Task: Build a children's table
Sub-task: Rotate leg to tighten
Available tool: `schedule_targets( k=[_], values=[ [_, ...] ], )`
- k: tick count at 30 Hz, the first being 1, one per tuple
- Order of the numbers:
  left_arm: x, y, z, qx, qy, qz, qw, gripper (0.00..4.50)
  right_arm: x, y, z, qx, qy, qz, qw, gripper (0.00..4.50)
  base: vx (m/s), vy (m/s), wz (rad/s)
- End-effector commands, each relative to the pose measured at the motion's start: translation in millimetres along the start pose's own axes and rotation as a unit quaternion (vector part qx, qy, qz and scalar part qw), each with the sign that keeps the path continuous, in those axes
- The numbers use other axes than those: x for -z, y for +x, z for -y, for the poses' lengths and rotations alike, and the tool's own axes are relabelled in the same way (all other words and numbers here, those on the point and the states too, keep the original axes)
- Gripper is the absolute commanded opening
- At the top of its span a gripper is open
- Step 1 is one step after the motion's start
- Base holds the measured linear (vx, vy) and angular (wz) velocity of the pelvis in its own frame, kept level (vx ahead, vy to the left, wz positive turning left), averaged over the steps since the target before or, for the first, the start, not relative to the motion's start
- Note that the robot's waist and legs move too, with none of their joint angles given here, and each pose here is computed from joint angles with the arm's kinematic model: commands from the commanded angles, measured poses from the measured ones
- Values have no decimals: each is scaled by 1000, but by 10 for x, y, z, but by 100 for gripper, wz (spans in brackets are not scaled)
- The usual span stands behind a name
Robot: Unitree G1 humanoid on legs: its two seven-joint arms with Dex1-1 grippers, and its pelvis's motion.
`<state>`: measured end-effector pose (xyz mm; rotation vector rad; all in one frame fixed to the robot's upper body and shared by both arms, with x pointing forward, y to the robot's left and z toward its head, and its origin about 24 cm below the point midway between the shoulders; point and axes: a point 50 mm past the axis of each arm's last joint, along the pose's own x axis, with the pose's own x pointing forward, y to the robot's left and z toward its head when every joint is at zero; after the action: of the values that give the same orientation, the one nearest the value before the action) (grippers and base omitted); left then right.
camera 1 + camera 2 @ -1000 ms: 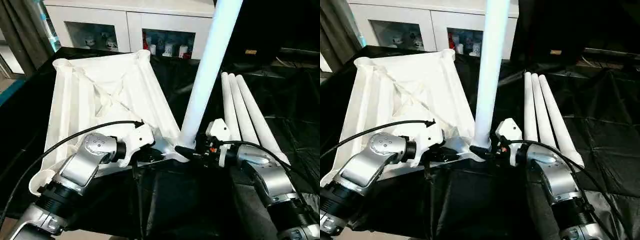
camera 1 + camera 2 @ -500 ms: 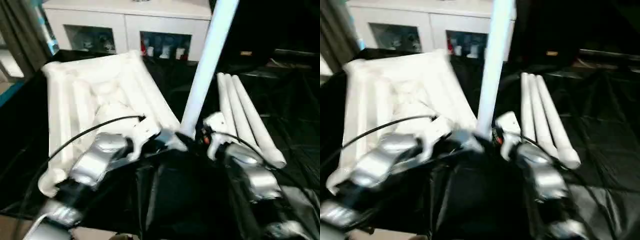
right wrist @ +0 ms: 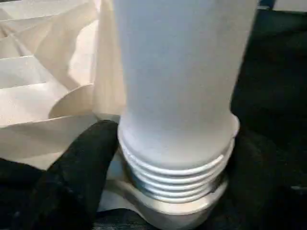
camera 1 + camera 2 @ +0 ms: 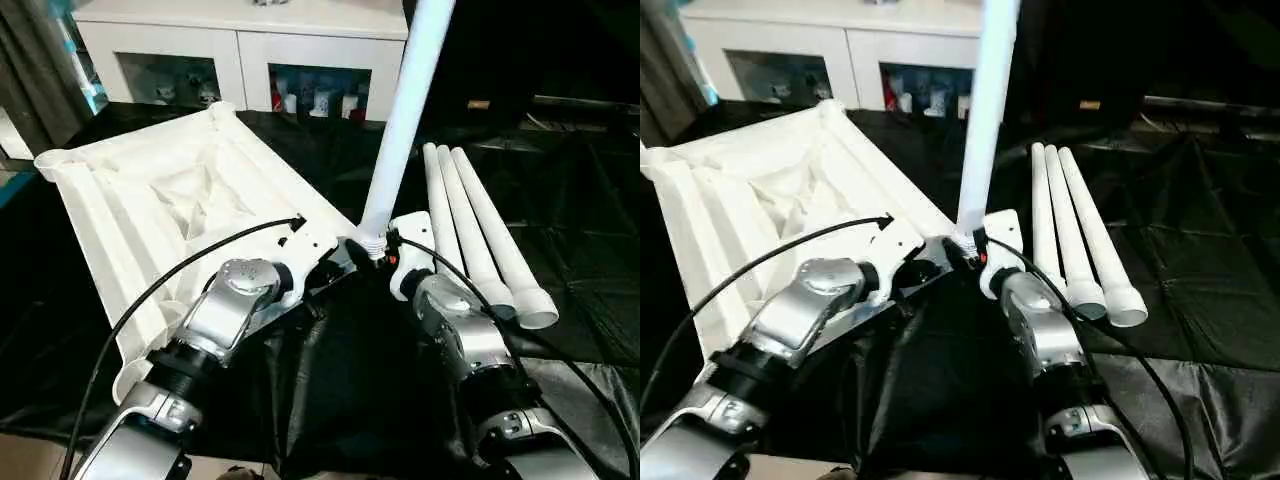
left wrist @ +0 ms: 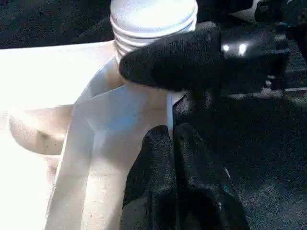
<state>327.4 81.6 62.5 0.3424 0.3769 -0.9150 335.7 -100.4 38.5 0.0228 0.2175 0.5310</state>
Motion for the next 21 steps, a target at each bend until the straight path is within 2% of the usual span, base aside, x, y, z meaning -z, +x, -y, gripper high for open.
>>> schedule_targets(
  k=[1, 5, 8, 9, 17, 21],
  values=[
    [-140, -23, 56, 30, 27, 37, 999, 0, 182, -4, -167, -65, -2, -42, 997, 379, 0, 0, 0],
    [-8, -201, 108, 112, 50, 30, 992, 0, 38, -137, -44, -121, -29, -22, 992, 379, 0, 0, 0],
    [49, -290, 118, 147, 55, 23, 987, 0, -17, -222, 3, -153, -38, -18, 987, 379, 0, 0, 0],
    [84, -365, 105, 166, 51, 19, 985, 0, -45, -323, 33, -190, -55, -20, 980, 379, 0, 0, 0],
    [153, -508, 59, 187, 58, 7, 981, 0, -79, -504, 105, -238, -81, -31, 967, 379, 0, 0, 0],
    [150, -539, 43, 192, 59, 8, 980, 0, -96, -530, 117, -244, -77, -31, 966, 344, 0, 0, 0]
  ],
)
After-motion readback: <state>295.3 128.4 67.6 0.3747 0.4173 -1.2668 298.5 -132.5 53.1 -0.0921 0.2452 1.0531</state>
